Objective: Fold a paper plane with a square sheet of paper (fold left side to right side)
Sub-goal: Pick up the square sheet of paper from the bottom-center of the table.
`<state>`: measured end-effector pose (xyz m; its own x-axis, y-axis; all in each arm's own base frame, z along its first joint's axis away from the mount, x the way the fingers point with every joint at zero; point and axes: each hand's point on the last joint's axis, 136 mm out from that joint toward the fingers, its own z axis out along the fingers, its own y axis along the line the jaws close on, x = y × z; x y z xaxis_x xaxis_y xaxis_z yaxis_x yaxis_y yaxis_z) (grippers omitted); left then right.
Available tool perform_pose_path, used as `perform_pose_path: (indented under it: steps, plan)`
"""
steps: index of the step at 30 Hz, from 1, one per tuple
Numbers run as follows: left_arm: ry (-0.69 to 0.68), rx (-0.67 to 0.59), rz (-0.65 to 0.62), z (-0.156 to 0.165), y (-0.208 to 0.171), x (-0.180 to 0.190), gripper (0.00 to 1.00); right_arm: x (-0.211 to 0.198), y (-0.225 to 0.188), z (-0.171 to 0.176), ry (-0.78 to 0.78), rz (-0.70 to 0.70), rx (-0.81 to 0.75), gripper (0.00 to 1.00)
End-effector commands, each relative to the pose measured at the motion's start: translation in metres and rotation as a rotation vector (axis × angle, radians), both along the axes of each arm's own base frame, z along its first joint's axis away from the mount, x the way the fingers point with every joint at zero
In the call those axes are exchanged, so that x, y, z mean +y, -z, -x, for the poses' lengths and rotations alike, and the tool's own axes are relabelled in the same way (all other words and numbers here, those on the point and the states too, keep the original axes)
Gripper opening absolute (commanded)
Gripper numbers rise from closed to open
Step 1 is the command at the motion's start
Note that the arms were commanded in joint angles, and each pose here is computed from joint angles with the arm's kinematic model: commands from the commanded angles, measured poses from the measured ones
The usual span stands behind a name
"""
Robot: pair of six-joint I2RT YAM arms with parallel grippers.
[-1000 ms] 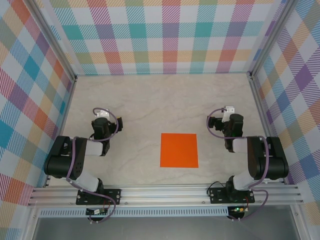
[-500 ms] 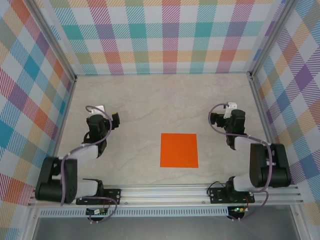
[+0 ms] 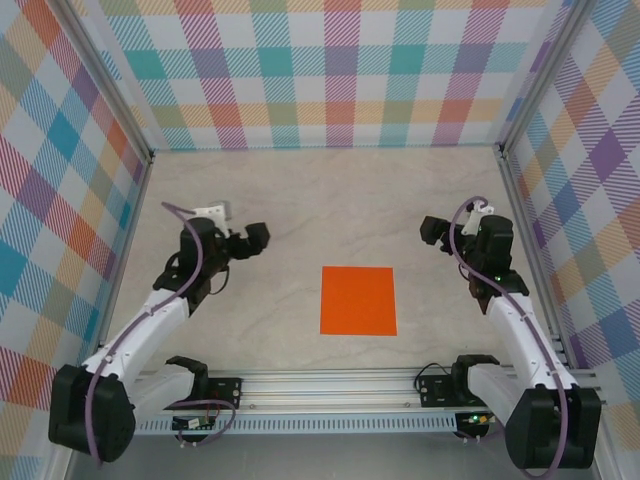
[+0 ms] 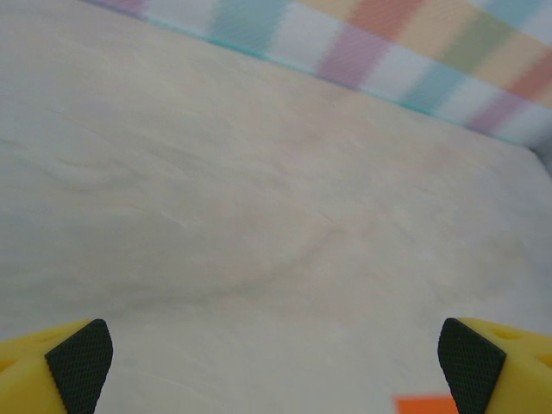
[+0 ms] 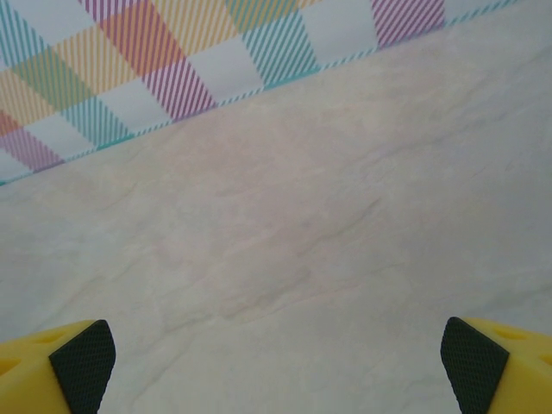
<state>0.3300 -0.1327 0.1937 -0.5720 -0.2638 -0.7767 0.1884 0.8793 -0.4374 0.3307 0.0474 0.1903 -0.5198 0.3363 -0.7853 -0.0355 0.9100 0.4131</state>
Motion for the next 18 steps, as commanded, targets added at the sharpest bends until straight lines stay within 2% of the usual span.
perform_pose_path:
  steps: [1,5,10,13,18]
  plan:
    - [0.284,0.322,0.014,0.063,0.043,-0.072,0.99,0.035,0.061,0.048,-0.068,-0.116,0.390,1.00]
    - [0.432,0.480,0.114,0.097,0.074,-0.134,0.99,0.059,0.088,0.068,-0.117,-0.039,0.513,1.00]
    - [0.536,0.617,0.074,0.122,0.114,-0.186,0.99,0.081,0.116,0.074,-0.136,0.050,0.615,1.00]
    - [0.573,0.677,0.053,0.131,0.130,-0.207,0.99,0.094,0.125,0.070,-0.153,0.109,0.644,1.00]
    - [0.550,0.689,0.040,0.129,0.141,-0.216,0.99,0.104,0.140,0.059,-0.145,0.150,0.670,1.00]
